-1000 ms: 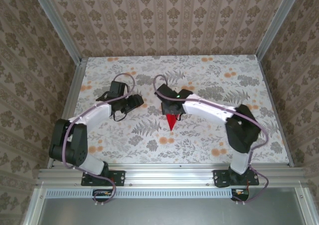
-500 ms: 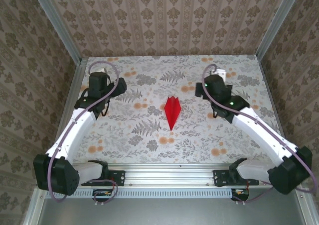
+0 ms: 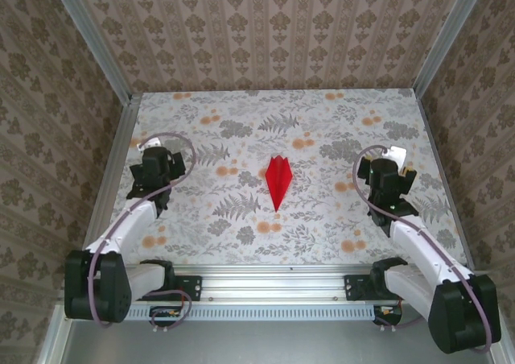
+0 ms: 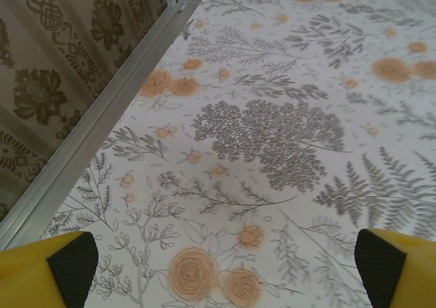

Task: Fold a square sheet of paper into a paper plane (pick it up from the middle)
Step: Reset both arms

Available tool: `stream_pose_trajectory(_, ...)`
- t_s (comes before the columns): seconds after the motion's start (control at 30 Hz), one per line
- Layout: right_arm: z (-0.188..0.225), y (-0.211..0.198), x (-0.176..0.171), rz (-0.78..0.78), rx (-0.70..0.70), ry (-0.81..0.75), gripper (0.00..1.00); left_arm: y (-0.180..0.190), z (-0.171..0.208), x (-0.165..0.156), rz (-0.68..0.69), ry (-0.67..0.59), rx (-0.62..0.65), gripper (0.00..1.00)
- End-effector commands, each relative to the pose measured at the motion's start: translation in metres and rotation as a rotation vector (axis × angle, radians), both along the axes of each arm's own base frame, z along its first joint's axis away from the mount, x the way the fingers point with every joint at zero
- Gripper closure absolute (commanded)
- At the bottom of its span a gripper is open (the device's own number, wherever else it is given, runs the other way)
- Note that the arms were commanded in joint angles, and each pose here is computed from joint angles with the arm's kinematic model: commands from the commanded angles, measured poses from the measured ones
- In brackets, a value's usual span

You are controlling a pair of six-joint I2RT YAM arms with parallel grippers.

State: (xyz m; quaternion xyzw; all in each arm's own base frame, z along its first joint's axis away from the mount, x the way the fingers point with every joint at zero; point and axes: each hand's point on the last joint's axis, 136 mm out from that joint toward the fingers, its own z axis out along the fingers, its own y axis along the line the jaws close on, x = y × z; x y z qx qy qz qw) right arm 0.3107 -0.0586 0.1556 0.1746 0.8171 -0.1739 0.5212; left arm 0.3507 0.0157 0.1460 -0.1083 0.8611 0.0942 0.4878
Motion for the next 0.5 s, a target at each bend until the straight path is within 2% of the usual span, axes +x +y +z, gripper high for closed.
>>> stream_pose_trajectory(0.0,0.005,0.000,0.014,0.035,-0.003,-0.105,0.00,0.005,0.004,0.013,-0.027,-0.081,0.071,0.00)
stream_pose_trajectory(0.23,-0.017,0.007,0.031,0.117,0.015,-0.104,0.00,-0.004,-0.028,0.021,-0.171,-0.102,0.064,0.00)
stream_pose_trajectory(0.47,-0.020,0.022,0.050,0.234,0.020,-0.169,0.00,-0.013,-0.019,0.024,-0.310,-0.229,0.013,0.00)
